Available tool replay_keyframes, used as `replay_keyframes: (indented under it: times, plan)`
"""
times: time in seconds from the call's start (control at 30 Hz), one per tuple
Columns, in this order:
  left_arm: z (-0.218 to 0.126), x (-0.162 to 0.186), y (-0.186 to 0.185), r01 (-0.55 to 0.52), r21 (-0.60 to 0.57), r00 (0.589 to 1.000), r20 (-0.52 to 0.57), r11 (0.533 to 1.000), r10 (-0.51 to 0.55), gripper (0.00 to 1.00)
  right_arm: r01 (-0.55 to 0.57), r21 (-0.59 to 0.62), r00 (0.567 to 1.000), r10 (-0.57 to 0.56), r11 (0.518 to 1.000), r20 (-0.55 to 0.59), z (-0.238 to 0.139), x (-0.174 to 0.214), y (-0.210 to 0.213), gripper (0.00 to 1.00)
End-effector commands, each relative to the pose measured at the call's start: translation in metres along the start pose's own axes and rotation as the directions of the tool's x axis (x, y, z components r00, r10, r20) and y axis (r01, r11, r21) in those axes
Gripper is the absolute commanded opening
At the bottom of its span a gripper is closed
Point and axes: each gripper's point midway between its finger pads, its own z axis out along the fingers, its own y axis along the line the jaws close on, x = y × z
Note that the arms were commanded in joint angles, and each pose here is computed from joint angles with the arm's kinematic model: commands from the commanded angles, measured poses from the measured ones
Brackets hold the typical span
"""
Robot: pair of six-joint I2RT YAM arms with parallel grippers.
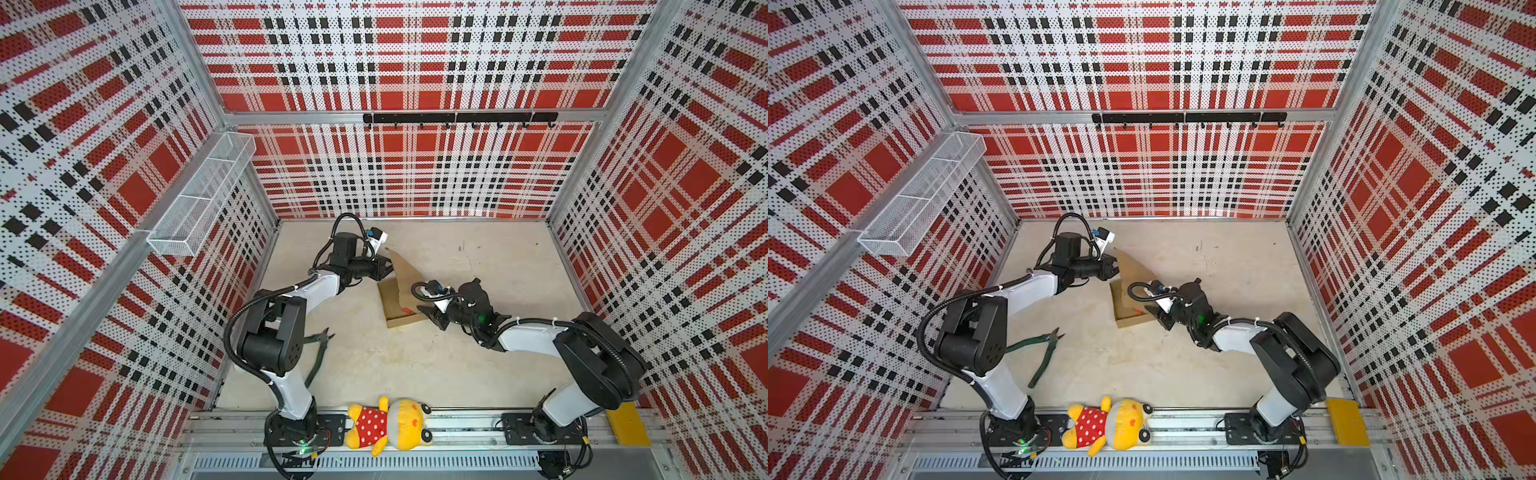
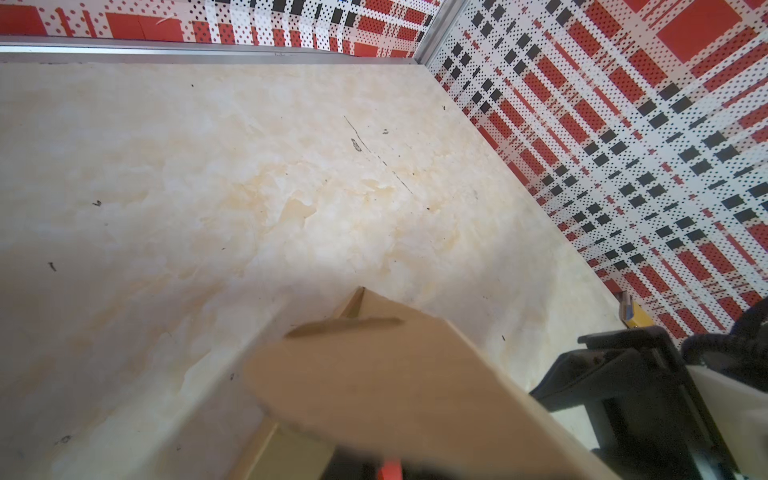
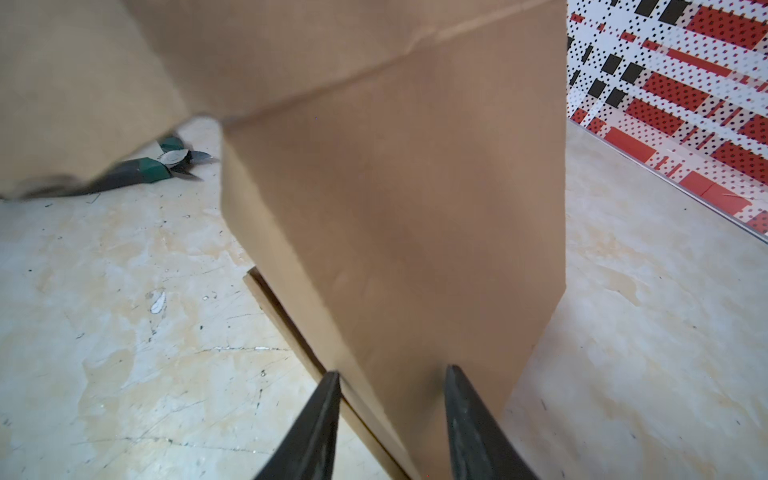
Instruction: Fold the paper box
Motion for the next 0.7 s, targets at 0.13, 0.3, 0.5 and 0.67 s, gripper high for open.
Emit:
replay_keyframes:
  times: [0.13, 0.3, 0.5, 0.67]
  plan:
    - [-0.012, 0.001, 0.006, 0.007, -0.009, 1.000, 0.016, 1.000, -0.007, 0.18, 0.028, -0.004, 1.000, -0.028, 1.000, 0.003, 0.014, 0.003, 0.003, 0.40]
    - [-0.024, 0.002, 0.018, 0.037, -0.066, 0.999, 0.033, 0.997, -0.035, 0.33, 0.022, -0.012, 1.000, -0.022, 1.000, -0.005, 0.021, 0.006, 0.004, 0.39]
    - [-0.044, 0.001, 0.033, 0.072, -0.148, 0.995, 0.078, 0.986, -0.061, 0.48, 0.013, -0.022, 0.999, -0.014, 1.000, -0.030, 0.032, 0.015, 0.004, 0.39]
    - [-0.069, 0.003, 0.052, 0.144, -0.228, 0.985, 0.127, 0.963, -0.117, 0.62, 0.019, -0.023, 0.999, -0.020, 1.000, -0.047, 0.038, 0.021, 0.004, 0.39]
